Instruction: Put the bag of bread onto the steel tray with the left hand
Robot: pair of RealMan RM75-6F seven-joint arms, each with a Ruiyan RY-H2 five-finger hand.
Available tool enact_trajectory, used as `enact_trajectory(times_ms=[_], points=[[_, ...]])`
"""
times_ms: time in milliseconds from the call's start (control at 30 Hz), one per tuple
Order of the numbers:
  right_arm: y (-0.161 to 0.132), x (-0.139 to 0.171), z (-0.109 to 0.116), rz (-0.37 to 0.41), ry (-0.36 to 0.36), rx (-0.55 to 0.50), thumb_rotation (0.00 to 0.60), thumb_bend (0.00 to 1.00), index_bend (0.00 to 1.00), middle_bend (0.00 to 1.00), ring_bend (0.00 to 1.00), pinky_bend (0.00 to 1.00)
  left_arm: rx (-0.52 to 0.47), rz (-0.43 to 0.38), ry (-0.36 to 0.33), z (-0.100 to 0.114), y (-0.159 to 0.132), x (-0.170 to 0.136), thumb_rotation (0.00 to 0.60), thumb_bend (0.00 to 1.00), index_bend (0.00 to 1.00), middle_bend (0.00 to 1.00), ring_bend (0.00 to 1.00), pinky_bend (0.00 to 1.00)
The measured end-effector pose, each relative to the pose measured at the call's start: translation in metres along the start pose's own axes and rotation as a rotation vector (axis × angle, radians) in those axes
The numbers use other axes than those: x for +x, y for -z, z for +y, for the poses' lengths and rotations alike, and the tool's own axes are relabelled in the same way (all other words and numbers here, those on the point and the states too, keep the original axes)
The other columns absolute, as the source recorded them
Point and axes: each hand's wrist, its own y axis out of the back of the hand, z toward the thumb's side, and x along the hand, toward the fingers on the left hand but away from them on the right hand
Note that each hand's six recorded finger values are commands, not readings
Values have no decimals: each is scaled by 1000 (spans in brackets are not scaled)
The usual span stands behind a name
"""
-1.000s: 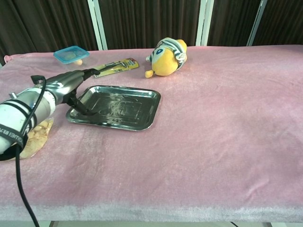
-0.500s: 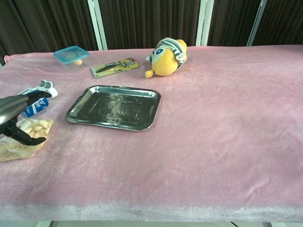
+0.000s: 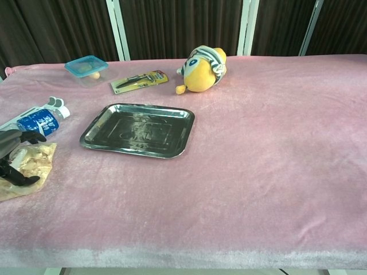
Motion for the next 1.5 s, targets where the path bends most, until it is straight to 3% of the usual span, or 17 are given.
enact_trajectory(times_ms=[133,267,500,633,800,900,967,1033,1100,1167,1233,1500], points=[[0,0,-1,0,-3,1,600,112,0,0,0,220,11,16,-42,2,1,2,600,590,538,578,640,784],[0,0,0,0,-1,0,600,112,0,0,0,221,-8,7,-107,9,-5,2,600,672,620,668,749,875],[-1,0,0,5,1,-1,600,111,0,0,0,221,-75,-120,-305,48,-41,0,600,673,622,670,757,883],[-1,-1,0,6,-2,0,600,111,0,0,0,221,-100,-235,-419,85,-88,1,600,660,622,671,757,883],[0,-1,0,7,-9,1,600,111,0,0,0,221,-113,-335,-496,109,-150,5,600,656,622,669,755,884],[0,-1,1,6,-10,-3,600,112,0,0,0,221,-113,-349,-520,113,-178,15,600,615,565,595,687,837],[1,-1,2,7,-11,-8,600,112,0,0,0,221,-107,-346,-521,111,-194,23,600,526,378,395,491,699],[2,-1,2,8,-13,-12,600,112,0,0,0,221,-100,-341,-500,104,-209,32,600,459,150,142,228,555],[2,-1,2,10,-17,-13,600,112,0,0,0,220,-91,-331,-478,97,-218,39,600,430,35,25,93,453],[2,-1,3,13,-17,-15,600,112,0,0,0,221,-75,-313,-446,89,-223,47,600,391,0,0,15,345],[2,-1,4,15,-13,-17,600,112,0,0,0,221,-62,-296,-408,80,-224,52,600,357,0,0,0,287],[1,0,2,18,-13,-13,600,112,0,0,0,221,9,-269,-343,72,-214,52,600,319,0,0,0,245]])
